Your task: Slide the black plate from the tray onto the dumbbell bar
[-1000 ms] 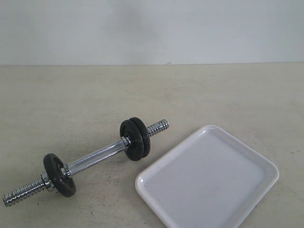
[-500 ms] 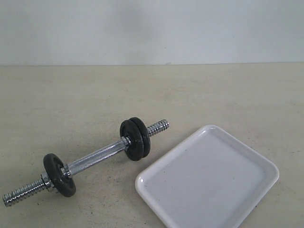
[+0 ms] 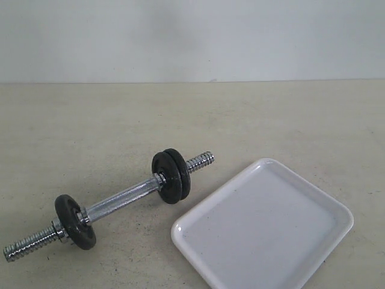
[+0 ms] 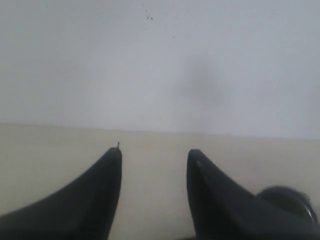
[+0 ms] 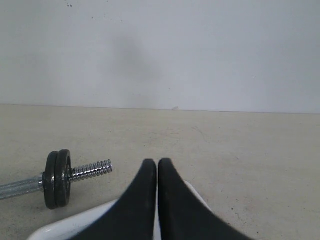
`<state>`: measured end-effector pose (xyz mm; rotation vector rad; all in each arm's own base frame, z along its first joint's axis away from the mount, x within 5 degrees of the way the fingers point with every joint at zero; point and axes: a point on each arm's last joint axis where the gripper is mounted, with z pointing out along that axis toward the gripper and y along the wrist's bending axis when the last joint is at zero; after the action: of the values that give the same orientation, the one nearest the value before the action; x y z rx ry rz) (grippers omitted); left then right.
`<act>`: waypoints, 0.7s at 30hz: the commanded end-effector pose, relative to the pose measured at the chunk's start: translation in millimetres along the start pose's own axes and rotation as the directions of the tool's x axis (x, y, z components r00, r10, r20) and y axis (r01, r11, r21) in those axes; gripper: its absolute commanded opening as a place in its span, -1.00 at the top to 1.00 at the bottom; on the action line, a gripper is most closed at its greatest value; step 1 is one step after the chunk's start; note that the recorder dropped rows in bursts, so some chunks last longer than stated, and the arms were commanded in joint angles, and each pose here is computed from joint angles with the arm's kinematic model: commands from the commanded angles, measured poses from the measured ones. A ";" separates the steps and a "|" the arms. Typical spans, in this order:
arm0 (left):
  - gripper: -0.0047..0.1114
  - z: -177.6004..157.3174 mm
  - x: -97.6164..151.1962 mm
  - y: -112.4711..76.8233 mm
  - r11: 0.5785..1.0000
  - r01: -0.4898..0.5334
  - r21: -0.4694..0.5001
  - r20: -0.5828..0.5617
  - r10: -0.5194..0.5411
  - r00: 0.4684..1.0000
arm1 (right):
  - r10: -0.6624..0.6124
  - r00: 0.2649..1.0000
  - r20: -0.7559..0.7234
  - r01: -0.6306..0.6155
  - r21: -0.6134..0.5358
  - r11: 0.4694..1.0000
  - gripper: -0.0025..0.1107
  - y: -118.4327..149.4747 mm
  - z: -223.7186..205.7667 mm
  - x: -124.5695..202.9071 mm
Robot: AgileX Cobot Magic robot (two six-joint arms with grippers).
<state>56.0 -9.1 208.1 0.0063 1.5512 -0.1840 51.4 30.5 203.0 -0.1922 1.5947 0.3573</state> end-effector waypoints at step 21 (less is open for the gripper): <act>0.23 -3.1 22.1 9.1 0.974 -0.224 -0.045 -0.250 0.206 0.946 | -0.007 1.000 0.014 0.007 0.023 1.000 0.96 -1.8 -0.4 -1.4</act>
<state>54.3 -2.4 185.8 0.1194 1.7913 0.0265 52.0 28.9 203.6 -0.1773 1.5896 0.3438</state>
